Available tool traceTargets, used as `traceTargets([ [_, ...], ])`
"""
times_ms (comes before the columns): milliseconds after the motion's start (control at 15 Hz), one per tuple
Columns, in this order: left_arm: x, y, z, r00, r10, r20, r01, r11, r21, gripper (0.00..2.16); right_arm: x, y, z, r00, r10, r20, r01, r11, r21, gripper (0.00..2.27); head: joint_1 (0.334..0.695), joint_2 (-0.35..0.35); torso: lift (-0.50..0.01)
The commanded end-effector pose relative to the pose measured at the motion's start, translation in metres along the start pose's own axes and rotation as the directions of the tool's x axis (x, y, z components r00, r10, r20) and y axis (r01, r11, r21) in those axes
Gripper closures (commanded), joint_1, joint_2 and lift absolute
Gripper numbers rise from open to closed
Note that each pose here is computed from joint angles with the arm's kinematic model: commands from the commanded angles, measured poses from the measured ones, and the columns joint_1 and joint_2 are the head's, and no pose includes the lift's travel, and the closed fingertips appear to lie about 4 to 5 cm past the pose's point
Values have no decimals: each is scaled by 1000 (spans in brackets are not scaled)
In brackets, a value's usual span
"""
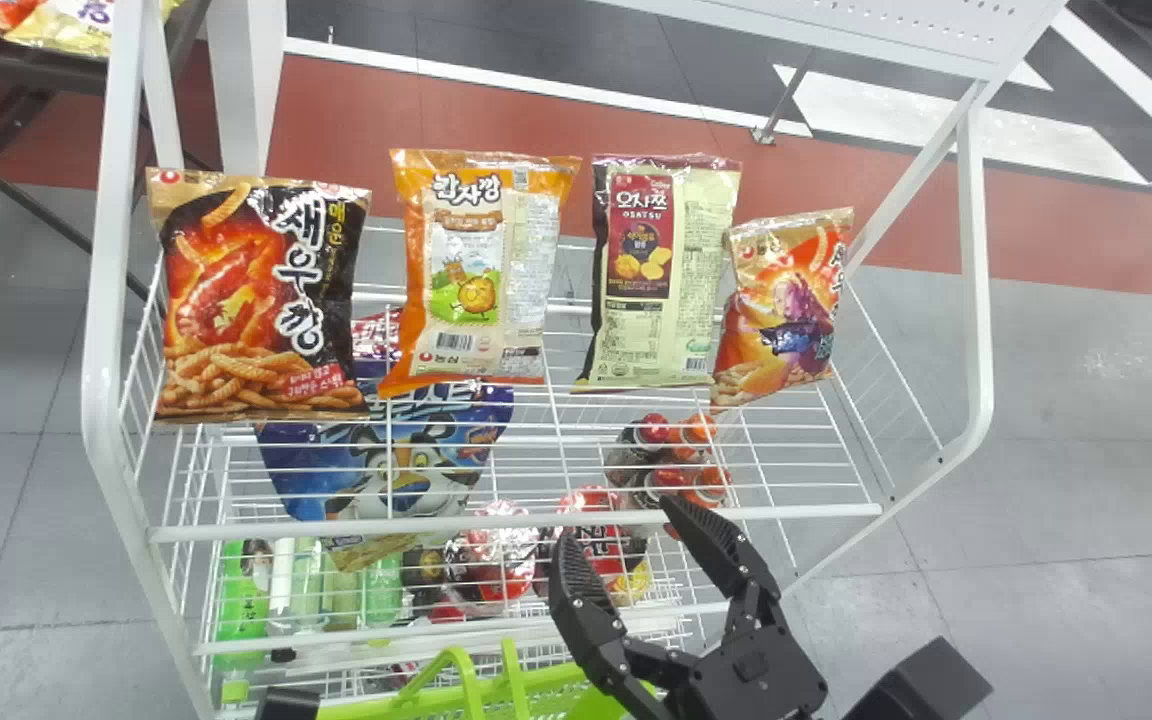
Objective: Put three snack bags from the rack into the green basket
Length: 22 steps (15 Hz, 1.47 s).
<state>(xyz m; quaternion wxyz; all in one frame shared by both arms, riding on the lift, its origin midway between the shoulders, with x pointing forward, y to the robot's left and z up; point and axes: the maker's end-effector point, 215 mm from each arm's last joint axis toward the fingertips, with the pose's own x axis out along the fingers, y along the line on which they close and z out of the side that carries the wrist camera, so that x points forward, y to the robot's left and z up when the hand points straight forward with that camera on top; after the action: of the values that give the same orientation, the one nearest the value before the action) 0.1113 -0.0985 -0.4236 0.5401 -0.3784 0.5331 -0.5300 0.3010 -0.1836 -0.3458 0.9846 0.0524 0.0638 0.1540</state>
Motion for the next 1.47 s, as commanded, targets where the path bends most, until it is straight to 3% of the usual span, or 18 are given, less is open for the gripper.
traceTargets([
  [0, 1, -1, 1, 1000, -2, 4, 2, 1000, 2, 1278, 0, 0, -1, 1000, 0, -1, 0, 1000, 0, 167, 695, -350, 0],
  [667, 2, -2, 5, 1000, -15, 26, 14, 1000, 22, 1278, 14, 5, -4, 1000, 16, 22, -17, 1000, 8, 171, 695, -350, 0],
  [1000, 13, 0, 5, 1000, -14, 25, 13, 999, 48, 1278, 92, 55, 0, 988, 130, 84, -132, 991, 15, 167, 695, -350, 0],
  [1400, 13, 1, 5, 1000, -9, 14, 8, 999, 49, 1274, 187, 84, -2, 984, 179, 19, -179, 984, 16, 167, 695, -350, 0],
])
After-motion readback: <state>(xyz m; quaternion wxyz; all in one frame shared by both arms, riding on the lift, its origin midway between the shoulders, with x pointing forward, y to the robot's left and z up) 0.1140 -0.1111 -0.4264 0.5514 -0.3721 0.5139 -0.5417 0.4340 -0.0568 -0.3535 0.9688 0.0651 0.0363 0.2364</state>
